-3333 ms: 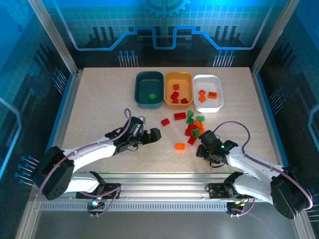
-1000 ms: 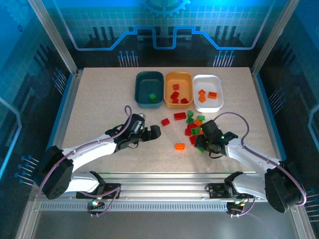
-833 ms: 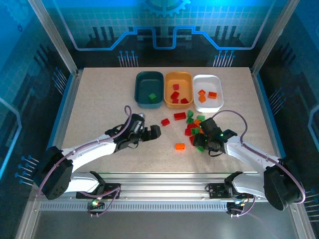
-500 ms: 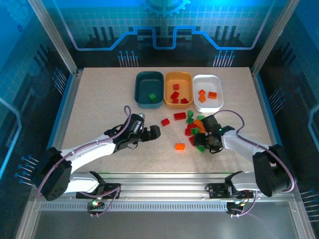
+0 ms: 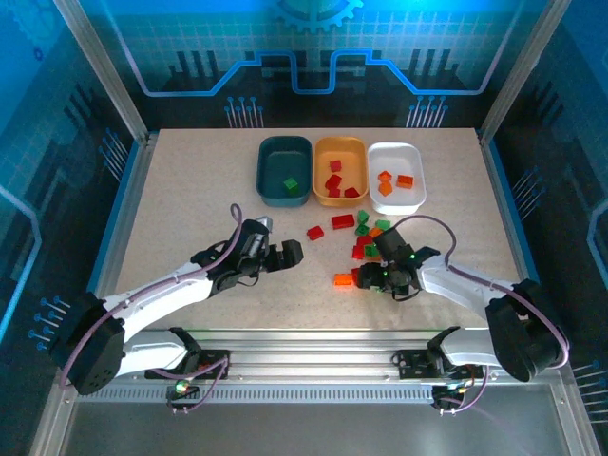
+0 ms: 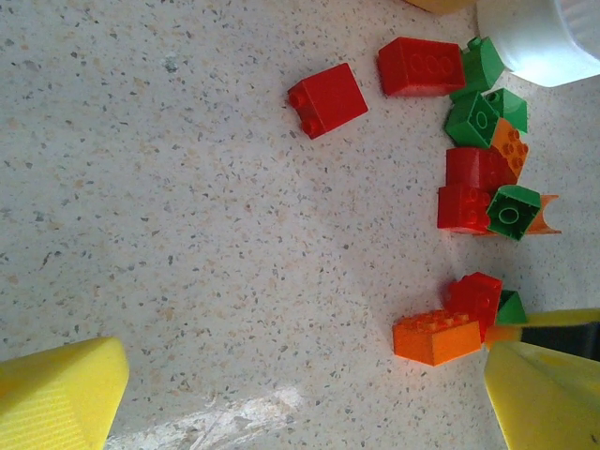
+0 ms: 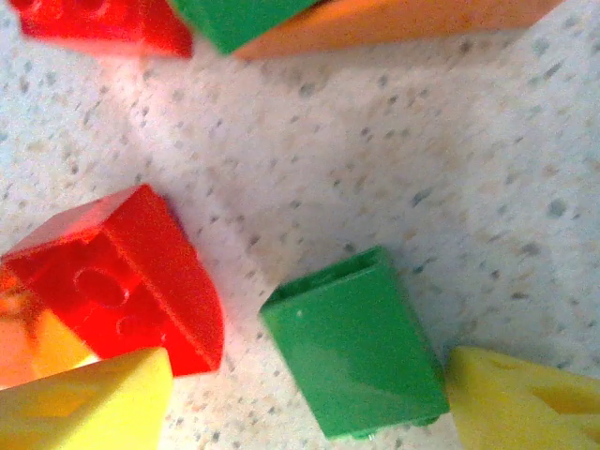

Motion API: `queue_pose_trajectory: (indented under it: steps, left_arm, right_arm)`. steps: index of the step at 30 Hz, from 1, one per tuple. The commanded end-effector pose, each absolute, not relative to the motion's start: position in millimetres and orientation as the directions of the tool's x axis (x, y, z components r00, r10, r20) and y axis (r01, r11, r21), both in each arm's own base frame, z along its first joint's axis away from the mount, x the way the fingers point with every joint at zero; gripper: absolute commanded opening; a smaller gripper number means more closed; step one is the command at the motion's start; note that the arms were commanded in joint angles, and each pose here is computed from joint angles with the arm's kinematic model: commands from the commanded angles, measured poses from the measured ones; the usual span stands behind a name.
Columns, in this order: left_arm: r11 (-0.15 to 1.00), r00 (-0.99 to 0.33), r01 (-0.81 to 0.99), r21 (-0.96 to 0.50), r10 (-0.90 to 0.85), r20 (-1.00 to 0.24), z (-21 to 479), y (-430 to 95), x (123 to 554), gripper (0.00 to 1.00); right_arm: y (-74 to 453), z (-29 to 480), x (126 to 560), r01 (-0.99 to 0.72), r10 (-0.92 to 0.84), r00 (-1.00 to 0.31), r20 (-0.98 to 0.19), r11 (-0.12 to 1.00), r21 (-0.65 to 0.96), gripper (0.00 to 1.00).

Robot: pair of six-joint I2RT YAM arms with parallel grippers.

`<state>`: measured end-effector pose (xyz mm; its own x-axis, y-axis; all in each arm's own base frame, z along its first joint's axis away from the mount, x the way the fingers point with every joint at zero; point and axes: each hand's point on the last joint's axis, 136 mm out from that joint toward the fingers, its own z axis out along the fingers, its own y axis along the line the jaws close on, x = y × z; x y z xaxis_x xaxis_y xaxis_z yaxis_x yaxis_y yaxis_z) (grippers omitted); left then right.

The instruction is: Sort the legos into containers by color

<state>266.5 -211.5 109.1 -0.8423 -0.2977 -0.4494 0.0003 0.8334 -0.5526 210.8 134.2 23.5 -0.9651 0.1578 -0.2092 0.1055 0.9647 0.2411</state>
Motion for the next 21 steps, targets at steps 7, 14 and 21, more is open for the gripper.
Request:
queue_pose_trajectory:
  steps: [7,14,21]
  left_arm:
    - [0.842,-0.836,0.027,-0.538,-0.276,-0.474,116,-209,263,0.99]
    - [0.842,-0.833,0.016,-0.539,-0.287,-0.473,113,-204,259,0.99]
    - [0.849,-0.825,0.027,-0.528,-0.279,-0.491,121,-202,260,0.99]
  right_arm:
    - [125,25,200,0.101,0.125,-0.978,-0.165,0.984,0.149,0.75]
    - [114,25,213,0.079,0.087,-0.975,-0.202,0.996,0.046,0.57]
    - [124,14,221,0.038,0.044,-0.986,-0.163,0.999,0.039,0.47]
